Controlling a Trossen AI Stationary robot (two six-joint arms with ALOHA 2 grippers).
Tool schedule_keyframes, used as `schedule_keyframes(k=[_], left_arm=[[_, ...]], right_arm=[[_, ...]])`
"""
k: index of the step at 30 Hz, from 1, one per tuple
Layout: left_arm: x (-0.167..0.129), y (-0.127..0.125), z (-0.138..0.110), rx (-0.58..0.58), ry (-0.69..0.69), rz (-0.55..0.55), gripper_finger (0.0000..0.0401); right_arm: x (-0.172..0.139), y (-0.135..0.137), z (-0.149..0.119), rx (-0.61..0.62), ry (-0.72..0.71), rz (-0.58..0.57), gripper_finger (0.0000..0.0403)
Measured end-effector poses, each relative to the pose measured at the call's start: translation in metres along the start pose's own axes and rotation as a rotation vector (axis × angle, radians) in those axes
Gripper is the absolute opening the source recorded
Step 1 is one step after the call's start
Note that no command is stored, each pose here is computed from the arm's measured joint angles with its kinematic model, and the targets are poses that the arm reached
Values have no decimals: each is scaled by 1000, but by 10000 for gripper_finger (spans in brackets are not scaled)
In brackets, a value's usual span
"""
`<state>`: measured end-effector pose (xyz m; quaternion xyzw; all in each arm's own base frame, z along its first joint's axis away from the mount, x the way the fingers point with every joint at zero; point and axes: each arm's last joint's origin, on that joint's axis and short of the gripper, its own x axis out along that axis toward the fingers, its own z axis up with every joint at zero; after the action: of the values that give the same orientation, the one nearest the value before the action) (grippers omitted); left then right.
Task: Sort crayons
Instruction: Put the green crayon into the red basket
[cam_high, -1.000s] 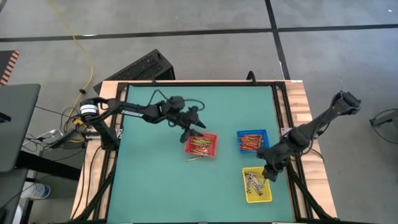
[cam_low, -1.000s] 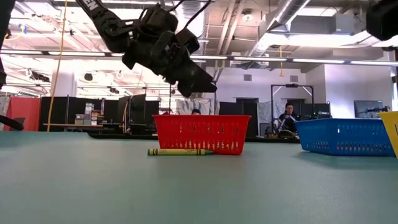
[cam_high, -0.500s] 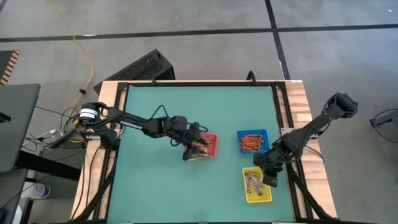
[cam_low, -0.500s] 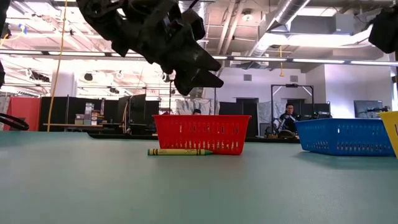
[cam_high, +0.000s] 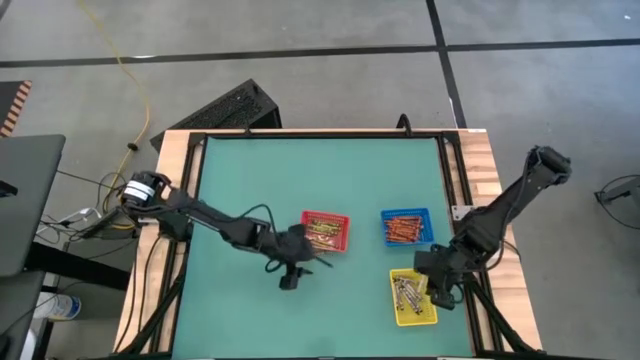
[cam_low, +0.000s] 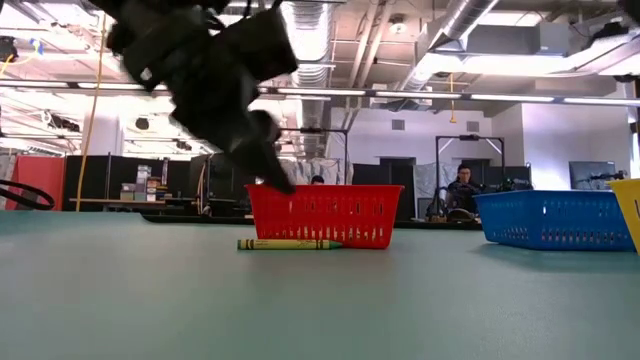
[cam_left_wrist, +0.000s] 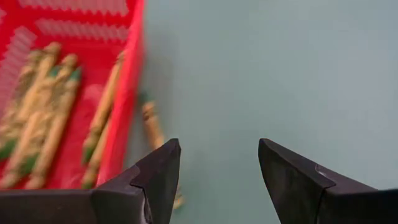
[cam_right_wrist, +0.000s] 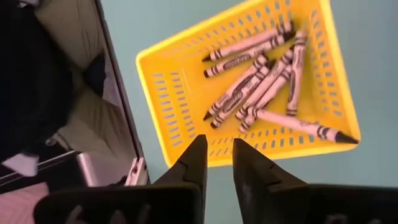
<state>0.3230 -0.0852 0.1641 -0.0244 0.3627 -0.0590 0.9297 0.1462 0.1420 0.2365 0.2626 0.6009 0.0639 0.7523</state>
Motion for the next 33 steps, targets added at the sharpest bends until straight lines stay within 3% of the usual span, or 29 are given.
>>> schedule_keyframes(k=[6,9,15,24,33], left_arm=[[-1,-4,-10,31,67,144,206],[-2,-3,-12,30,88,151,206],[-2,-3,-12,39,91,151,206],[-2,-3,-12,39,91,151,206],[-2,-3,-12,39,91,151,206]], right_arm=[[-6,8,-2,-37,-88,-26,64],[-5,5,-4,-45,-103,-84,63],[3,-11,-12,-7,-84,-337,63],[20,-11,-10,-21,-116,-450,63],[25,-11,-10,-23,-98,-479,63]])
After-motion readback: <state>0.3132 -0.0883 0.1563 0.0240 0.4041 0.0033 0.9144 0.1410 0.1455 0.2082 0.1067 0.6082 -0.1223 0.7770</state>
